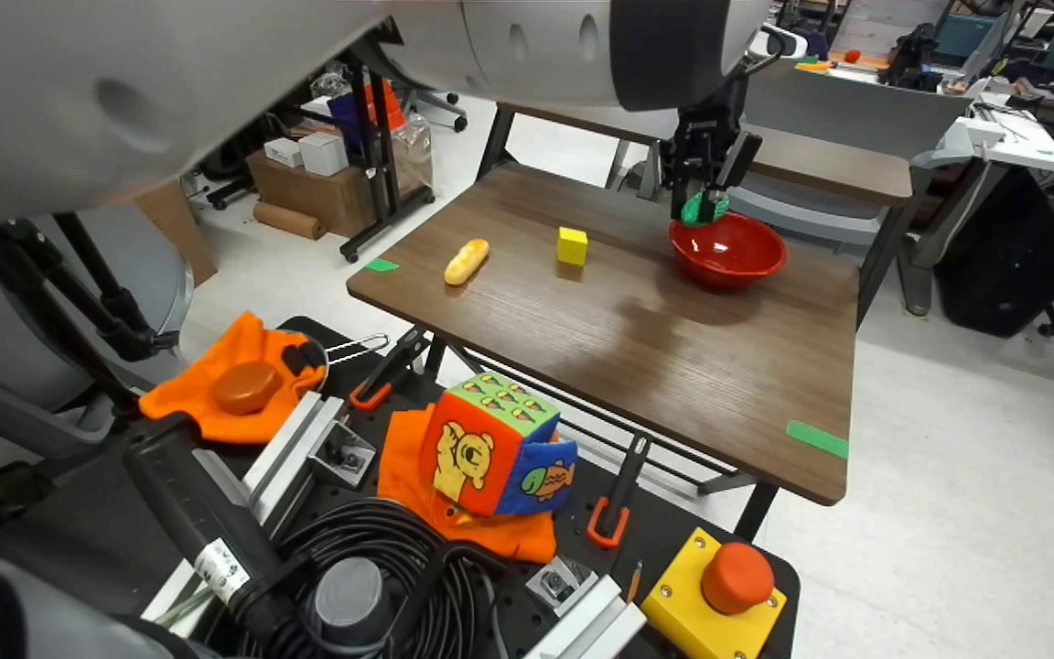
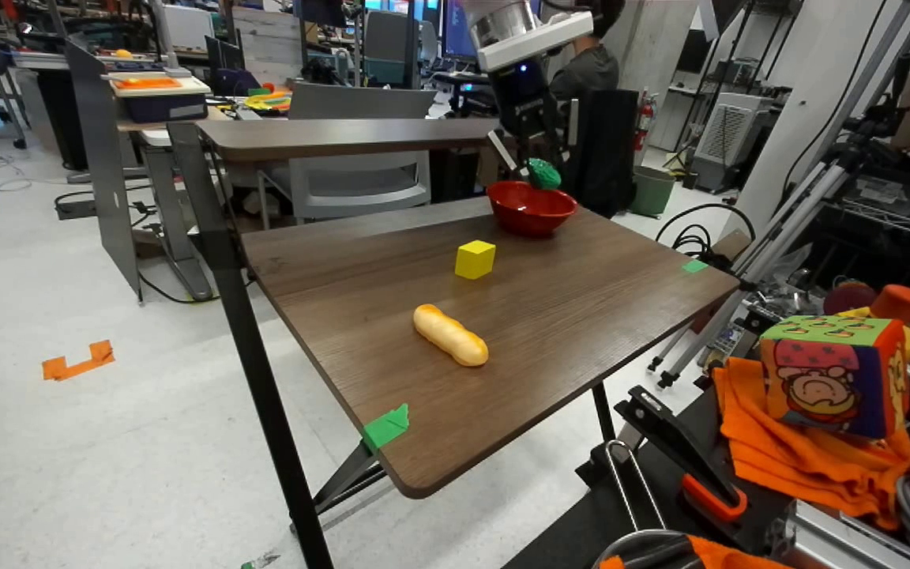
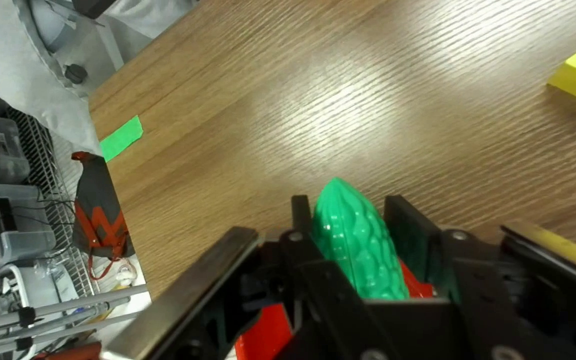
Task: Put the green object inside the orange bowl
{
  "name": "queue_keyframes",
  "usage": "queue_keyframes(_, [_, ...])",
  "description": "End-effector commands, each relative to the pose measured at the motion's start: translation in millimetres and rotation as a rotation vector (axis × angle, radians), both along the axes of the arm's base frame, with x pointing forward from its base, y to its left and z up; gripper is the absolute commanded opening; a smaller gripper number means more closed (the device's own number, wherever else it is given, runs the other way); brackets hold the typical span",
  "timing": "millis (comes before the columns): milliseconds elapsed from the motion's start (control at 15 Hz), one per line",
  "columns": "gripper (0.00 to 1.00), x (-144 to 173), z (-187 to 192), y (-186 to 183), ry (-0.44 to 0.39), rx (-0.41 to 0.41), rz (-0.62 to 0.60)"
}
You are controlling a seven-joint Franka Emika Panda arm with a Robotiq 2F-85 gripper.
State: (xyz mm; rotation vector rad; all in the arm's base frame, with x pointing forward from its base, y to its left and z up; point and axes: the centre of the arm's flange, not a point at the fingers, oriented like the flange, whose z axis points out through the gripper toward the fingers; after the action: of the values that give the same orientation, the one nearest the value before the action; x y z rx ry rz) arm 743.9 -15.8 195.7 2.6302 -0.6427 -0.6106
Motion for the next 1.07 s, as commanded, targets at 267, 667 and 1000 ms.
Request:
queue_keyframes(267, [0.17, 48.6, -32.3, -12.4, 0.047, -0.03, -0.063])
queue_keyframes(667, [0.17, 58.4, -21.3, -20.4, 0.038, -0.024, -0.072])
queue_keyframes(1000, [0.17, 68.3, -26.2, -32.2, 0.041, -0.026, -0.102])
